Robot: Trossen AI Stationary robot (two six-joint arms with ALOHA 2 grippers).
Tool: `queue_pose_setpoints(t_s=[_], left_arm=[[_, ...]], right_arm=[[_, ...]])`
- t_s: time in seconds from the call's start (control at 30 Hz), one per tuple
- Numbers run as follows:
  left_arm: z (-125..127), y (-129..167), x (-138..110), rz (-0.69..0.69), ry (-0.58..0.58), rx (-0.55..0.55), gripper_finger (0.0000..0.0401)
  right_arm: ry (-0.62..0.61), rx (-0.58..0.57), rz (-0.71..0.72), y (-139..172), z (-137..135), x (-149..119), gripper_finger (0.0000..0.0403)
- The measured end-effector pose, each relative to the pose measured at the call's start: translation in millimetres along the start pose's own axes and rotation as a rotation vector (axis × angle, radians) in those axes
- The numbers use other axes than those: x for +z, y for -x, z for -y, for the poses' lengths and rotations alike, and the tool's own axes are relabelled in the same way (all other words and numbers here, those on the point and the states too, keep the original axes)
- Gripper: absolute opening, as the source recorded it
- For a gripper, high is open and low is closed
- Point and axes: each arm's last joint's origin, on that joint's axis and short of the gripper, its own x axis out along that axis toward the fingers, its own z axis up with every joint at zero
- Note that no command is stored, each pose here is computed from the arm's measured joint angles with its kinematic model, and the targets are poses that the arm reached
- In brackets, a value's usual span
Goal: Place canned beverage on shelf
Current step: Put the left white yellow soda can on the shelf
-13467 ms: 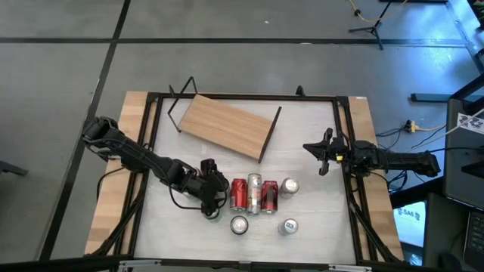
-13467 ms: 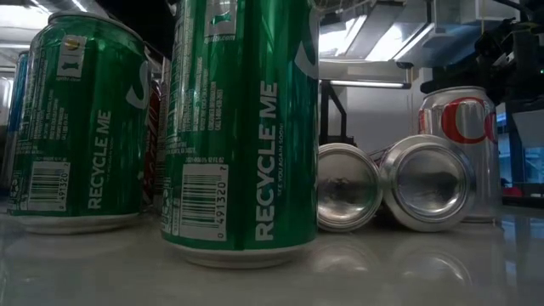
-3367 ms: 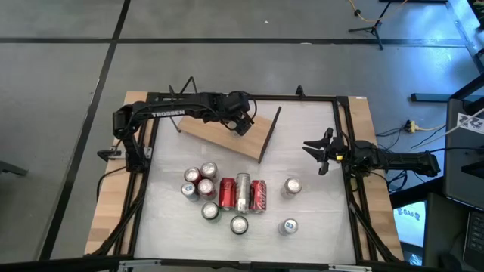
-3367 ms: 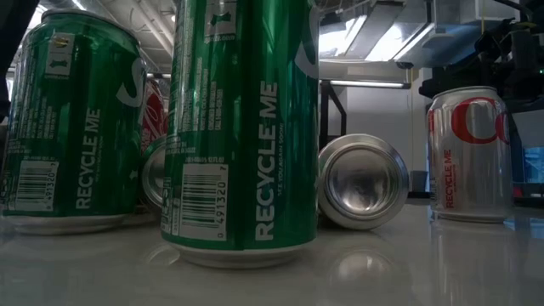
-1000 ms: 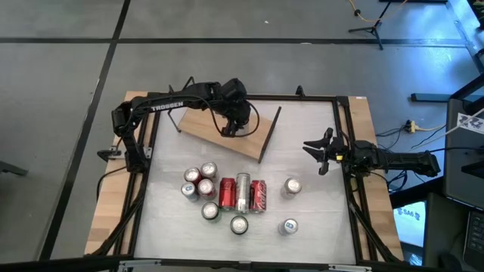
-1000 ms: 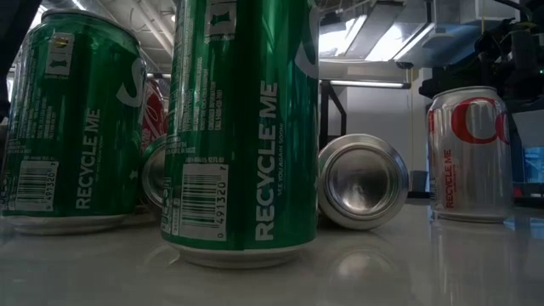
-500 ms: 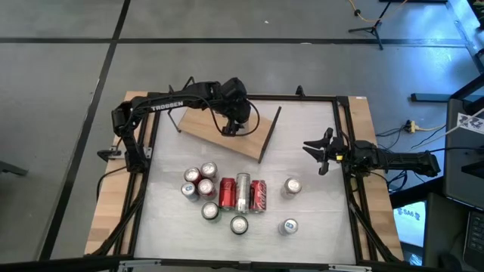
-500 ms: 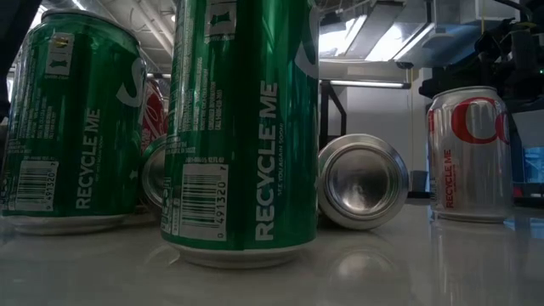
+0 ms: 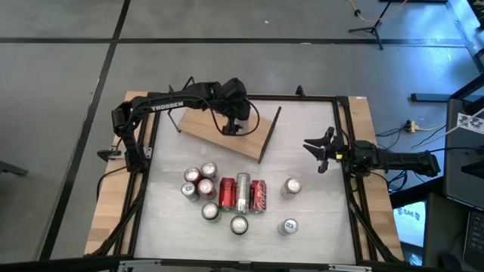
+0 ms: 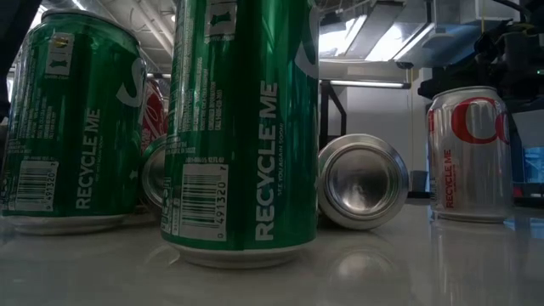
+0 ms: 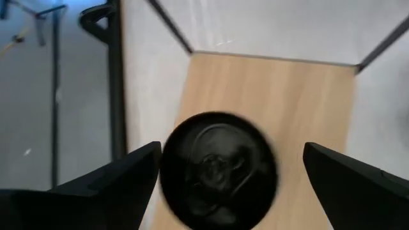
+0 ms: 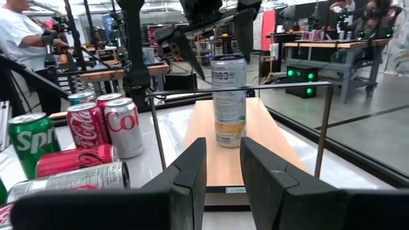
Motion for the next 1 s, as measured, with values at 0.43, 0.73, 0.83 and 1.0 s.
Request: queue_pose_setpoints(t_s=[0.43,0.73,0.83,1.0], left_arm=[[-3,17,8,0.079,-0.003,0.08,0.037],[3,40,14,0.145,0.059,0.079,0.037],[5,54,13,0.174,0.099,0.076,0.037],[7,100,11,0.288,0.162,0.072,0.037]], right_arm=[[-0.113,0.003,0.081,0,0,8,0.0093],[-0.222,0.0,0.096,0,0,9,0.0187],[-0.246,-0.01,0.123,1,0,12,0.0235],[-0.255,0.016,0.158,3,-1,25,0.0289]])
